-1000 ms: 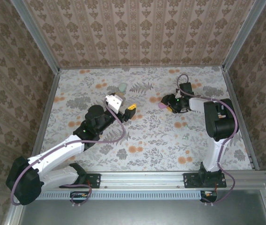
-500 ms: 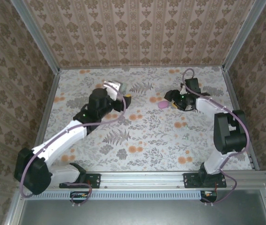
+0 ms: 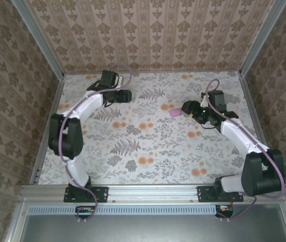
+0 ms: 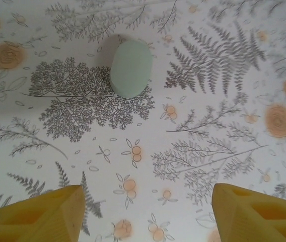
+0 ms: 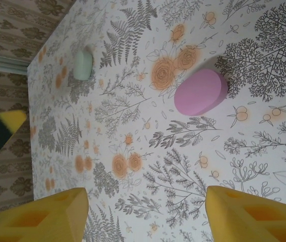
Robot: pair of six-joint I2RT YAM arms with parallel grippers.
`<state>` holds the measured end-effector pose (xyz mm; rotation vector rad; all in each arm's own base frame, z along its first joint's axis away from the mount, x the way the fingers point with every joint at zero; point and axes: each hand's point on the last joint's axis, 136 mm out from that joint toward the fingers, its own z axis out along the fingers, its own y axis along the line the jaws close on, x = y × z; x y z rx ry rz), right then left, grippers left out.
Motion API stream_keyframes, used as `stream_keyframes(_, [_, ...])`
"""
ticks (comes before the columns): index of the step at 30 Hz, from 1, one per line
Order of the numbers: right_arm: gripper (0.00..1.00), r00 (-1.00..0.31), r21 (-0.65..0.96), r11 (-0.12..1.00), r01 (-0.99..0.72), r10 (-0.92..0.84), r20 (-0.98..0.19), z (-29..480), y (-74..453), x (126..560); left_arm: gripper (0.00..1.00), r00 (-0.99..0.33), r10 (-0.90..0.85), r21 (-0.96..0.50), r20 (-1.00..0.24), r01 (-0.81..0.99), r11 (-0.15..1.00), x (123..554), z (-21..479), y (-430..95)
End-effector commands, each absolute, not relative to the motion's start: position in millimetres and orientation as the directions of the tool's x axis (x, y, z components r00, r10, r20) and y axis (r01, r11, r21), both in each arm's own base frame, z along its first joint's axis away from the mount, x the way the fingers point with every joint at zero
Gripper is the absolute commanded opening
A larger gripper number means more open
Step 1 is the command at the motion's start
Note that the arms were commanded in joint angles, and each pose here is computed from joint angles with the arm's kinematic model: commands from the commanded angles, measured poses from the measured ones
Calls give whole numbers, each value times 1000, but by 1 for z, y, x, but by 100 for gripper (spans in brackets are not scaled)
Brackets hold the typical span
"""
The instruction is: Insert wireless bluetooth earbuds into charging case
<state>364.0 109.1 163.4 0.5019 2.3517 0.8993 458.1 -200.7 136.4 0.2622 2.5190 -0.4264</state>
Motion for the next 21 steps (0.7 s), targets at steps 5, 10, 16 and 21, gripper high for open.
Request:
stream_keyframes(5, [65, -769, 702, 697, 146, 527, -362, 170, 107, 347, 71, -877, 258, -90, -406, 320, 943, 481, 100, -199])
stream_keyframes(10, [66, -768, 712, 689, 136, 527, -363, 175, 108, 344, 74, -858, 332, -54, -393, 382, 923, 504, 91, -210])
stream_keyframes(16, [68, -771, 754, 653, 76, 518, -371, 186, 118, 346, 73, -843, 375, -56, -385, 427, 903, 521, 79, -225])
stream_keyframes(21, [71, -776, 825, 565, -22, 510, -370, 202, 135, 351, 71, -834, 385, -57, -396, 441, 896, 530, 68, -235])
